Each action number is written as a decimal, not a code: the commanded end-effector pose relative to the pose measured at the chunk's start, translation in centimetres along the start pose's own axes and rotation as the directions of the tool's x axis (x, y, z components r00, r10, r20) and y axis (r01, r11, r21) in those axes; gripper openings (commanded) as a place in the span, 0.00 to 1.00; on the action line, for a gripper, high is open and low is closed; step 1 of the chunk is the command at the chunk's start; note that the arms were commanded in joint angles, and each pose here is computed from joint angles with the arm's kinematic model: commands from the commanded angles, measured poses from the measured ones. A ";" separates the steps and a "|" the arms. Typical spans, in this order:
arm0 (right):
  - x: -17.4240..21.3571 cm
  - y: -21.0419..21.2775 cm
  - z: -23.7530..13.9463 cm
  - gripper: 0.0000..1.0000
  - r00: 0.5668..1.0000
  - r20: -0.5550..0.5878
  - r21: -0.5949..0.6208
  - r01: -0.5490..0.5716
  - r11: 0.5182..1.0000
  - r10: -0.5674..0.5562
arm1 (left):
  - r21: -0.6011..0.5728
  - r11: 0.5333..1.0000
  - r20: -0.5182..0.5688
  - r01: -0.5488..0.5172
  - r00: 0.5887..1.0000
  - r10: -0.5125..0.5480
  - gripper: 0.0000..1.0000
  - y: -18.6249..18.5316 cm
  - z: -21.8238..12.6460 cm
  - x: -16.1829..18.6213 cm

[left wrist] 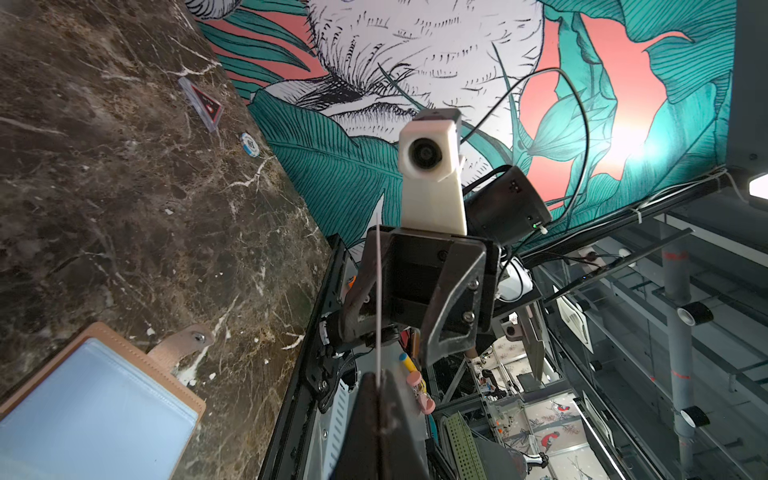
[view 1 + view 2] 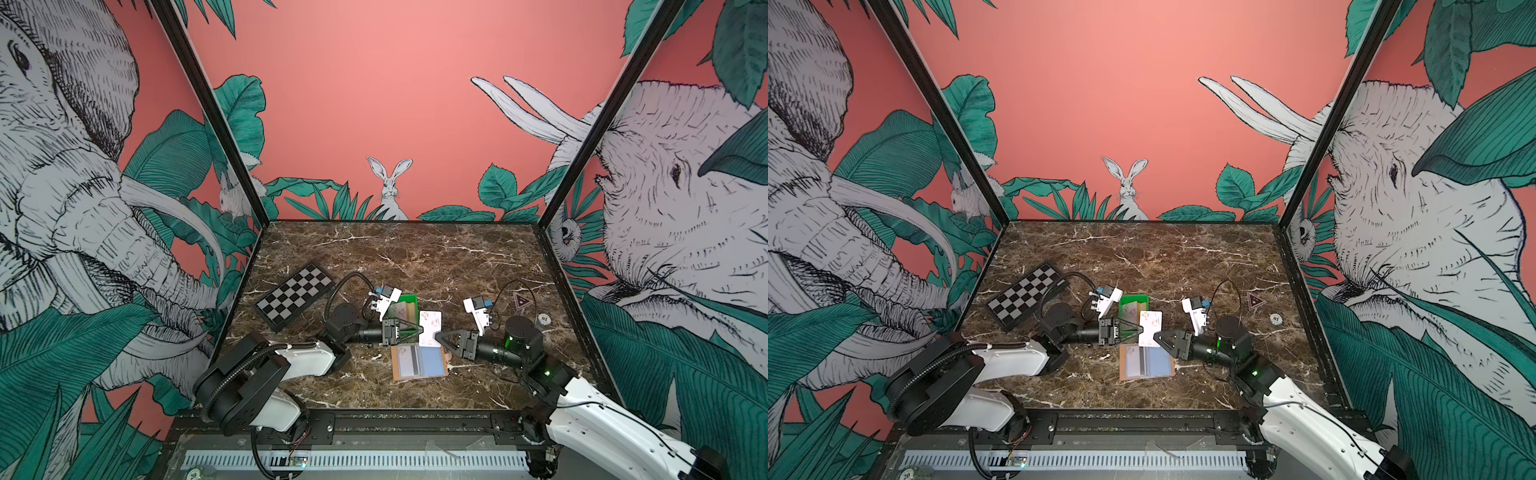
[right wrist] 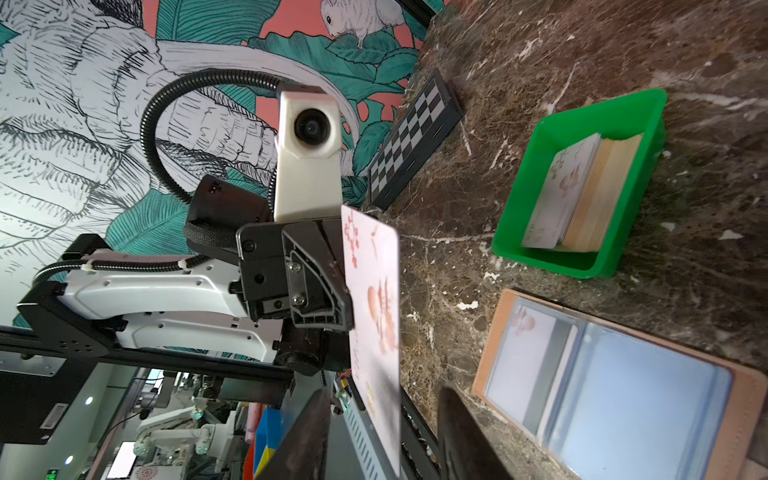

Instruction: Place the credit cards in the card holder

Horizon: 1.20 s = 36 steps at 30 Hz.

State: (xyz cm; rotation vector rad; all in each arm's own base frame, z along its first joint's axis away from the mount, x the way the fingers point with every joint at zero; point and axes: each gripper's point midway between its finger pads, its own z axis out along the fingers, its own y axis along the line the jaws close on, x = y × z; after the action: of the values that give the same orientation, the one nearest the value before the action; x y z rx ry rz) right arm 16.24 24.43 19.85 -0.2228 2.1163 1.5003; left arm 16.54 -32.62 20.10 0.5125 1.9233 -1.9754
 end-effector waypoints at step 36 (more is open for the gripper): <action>2.1 -11.0 -3.6 0.43 0.992 -0.088 0.711 0.126 0.692 -0.090 | -0.401 0.911 0.100 0.091 0.993 -0.056 0.00 7.8 -1.4 5.8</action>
State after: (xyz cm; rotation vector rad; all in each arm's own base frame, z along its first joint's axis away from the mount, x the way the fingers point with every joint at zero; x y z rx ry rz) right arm 17.51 17.93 10.49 -0.1115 2.5185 0.5514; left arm 14.92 -31.52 10.66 0.2658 2.2471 -1.5814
